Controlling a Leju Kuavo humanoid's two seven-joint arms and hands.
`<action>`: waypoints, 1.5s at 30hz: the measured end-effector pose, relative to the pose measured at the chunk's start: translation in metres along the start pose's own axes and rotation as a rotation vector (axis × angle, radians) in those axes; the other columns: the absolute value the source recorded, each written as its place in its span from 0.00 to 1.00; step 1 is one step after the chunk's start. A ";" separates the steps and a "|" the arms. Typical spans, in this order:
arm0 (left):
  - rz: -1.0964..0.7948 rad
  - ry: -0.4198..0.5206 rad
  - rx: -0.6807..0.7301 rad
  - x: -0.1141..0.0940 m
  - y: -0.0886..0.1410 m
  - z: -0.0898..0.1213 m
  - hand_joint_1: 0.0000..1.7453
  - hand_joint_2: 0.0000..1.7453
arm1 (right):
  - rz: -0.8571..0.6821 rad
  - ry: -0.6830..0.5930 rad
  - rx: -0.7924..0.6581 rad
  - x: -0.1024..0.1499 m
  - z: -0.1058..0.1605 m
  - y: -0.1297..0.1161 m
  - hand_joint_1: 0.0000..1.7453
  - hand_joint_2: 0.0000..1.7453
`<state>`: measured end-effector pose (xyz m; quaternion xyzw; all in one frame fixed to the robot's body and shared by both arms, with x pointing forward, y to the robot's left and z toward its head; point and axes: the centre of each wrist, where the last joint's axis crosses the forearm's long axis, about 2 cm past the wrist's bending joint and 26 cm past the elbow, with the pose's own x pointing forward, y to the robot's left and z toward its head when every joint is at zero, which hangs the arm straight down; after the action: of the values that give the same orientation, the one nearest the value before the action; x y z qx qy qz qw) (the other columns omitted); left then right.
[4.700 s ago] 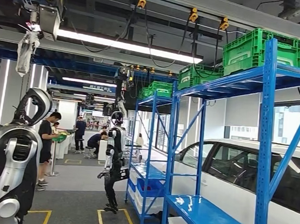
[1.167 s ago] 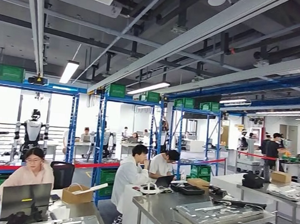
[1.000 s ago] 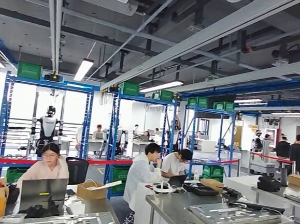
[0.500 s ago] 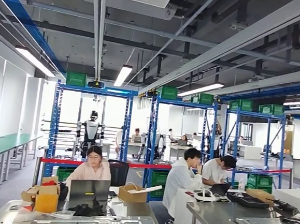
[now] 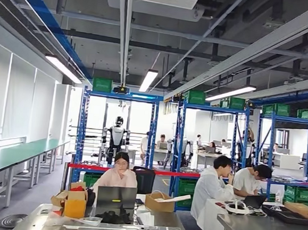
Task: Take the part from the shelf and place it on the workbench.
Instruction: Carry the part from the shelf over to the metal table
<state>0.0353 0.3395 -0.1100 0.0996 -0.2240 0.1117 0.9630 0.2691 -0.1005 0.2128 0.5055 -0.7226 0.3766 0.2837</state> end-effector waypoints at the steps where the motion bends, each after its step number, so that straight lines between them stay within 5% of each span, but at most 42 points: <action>1: 0.000 0.000 0.001 0.000 0.000 0.000 0.00 1.00 | 0.000 -0.001 0.000 0.000 0.000 0.000 1.00 1.00; 45: -0.007 0.002 0.004 0.000 0.003 0.000 0.00 1.00 | -0.020 -0.027 -0.010 0.002 0.001 -0.001 1.00 1.00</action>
<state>0.0345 0.3421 -0.1098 0.1024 -0.2226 0.1090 0.9634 0.2696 -0.1027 0.2142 0.5161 -0.7233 0.3632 0.2803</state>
